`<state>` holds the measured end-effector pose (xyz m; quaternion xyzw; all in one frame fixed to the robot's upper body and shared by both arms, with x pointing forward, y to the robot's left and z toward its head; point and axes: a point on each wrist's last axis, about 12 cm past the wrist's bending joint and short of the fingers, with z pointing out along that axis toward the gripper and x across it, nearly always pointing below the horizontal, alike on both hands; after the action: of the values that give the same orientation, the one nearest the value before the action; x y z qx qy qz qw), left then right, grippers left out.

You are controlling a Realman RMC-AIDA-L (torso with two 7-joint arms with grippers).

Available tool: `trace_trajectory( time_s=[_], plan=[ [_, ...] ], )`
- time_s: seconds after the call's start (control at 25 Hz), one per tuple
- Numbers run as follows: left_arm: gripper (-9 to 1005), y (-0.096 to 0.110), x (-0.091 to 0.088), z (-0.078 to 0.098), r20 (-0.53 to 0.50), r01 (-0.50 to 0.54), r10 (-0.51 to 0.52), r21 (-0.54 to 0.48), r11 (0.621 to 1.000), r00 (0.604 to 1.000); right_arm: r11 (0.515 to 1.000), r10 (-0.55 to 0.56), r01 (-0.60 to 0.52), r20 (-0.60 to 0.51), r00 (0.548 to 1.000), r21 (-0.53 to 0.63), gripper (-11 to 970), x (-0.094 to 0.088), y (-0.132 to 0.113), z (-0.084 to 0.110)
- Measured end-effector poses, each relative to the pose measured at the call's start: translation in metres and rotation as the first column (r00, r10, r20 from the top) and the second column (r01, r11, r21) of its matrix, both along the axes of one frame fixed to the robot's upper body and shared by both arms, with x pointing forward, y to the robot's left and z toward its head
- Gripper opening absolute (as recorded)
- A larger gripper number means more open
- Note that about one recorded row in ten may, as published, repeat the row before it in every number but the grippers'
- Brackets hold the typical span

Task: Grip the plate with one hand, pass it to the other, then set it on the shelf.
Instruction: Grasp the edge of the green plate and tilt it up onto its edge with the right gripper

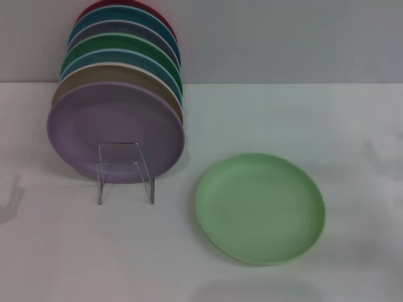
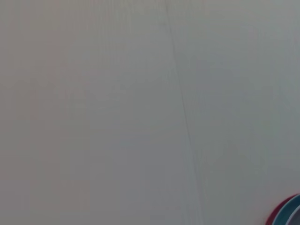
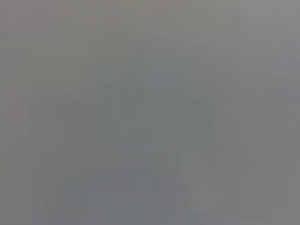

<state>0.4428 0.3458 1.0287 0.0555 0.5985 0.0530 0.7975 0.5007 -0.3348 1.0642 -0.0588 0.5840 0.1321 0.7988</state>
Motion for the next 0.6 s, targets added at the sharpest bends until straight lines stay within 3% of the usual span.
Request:
trace_trajectory(
  time_s=[0.28, 0.48, 0.6],
  plan=[
    [770, -0.002, 0.005, 0.001, -0.001, 0.006, -0.006, -0.002, 1.0, 1.0, 0.995, 0.069, -0.086, -0.247, 0.966, -0.059, 802, 0.053, 0.022, 0.051],
    [770, -0.004, 0.009, 0.002, -0.001, 0.01, -0.01, -0.003, 1.0, 1.0, 0.994, 0.043, -0.076, -0.363, 0.931, -0.078, 802, 0.068, 0.032, 0.101],
    [770, -0.004, 0.011, 0.002, 0.002, 0.013, -0.013, -0.003, 1.0, 1.0, 0.993, 0.092, -0.114, -0.425, 0.901, -0.025, 802, 0.07, 0.037, 0.131]
  ],
)
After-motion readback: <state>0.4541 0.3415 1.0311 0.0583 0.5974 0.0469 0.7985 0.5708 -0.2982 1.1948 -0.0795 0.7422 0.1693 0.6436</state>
